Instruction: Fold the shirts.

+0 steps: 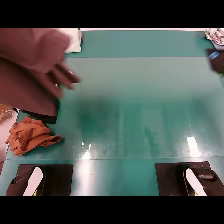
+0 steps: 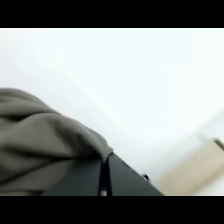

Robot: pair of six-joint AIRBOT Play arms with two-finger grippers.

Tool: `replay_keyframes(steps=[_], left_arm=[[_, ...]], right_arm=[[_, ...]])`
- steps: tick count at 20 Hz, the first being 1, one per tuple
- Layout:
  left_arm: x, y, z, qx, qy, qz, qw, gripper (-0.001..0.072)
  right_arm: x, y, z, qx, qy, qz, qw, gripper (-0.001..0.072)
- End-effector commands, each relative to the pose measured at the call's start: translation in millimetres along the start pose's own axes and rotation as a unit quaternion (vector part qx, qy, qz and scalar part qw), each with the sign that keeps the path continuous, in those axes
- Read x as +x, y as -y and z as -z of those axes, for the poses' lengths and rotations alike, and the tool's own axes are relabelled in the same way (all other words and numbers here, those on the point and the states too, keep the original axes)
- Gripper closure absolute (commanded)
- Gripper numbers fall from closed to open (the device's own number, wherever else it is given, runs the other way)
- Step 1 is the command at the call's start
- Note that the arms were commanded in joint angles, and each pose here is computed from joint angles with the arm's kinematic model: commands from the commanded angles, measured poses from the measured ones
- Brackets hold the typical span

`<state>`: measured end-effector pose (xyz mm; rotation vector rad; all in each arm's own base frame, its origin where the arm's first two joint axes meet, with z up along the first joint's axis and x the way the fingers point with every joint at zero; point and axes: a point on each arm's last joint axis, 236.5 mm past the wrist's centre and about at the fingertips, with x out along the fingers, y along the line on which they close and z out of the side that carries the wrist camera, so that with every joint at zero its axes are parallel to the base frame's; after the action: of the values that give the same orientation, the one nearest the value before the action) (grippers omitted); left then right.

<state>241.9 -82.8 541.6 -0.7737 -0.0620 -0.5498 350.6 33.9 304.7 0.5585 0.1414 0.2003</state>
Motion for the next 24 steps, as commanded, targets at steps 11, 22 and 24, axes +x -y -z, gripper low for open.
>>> replay_keyframes(steps=[11, 22, 24], left_arm=[[84.8, -143.4, 55.5, -0.022, -0.169, -0.034, 0.985, 0.0678], [185.7, -25.8, 230.1, 0.026, -0.235, 0.096, 0.967, 0.0679], [192.9, -39.8, 278.1, 0.005, -0.287, 0.065, 0.956, 0.0678]], right_arm=[[41.0, -58.4, -19.3, -0.005, -0.084, -0.096, 0.992, 0.0697], [-24.5, -13.7, -64.9, -0.161, -0.013, 0.043, 0.986, 0.0697], [-40.5, 13.9, -74.7, -0.155, -0.003, 0.091, 0.984, 0.0697]])
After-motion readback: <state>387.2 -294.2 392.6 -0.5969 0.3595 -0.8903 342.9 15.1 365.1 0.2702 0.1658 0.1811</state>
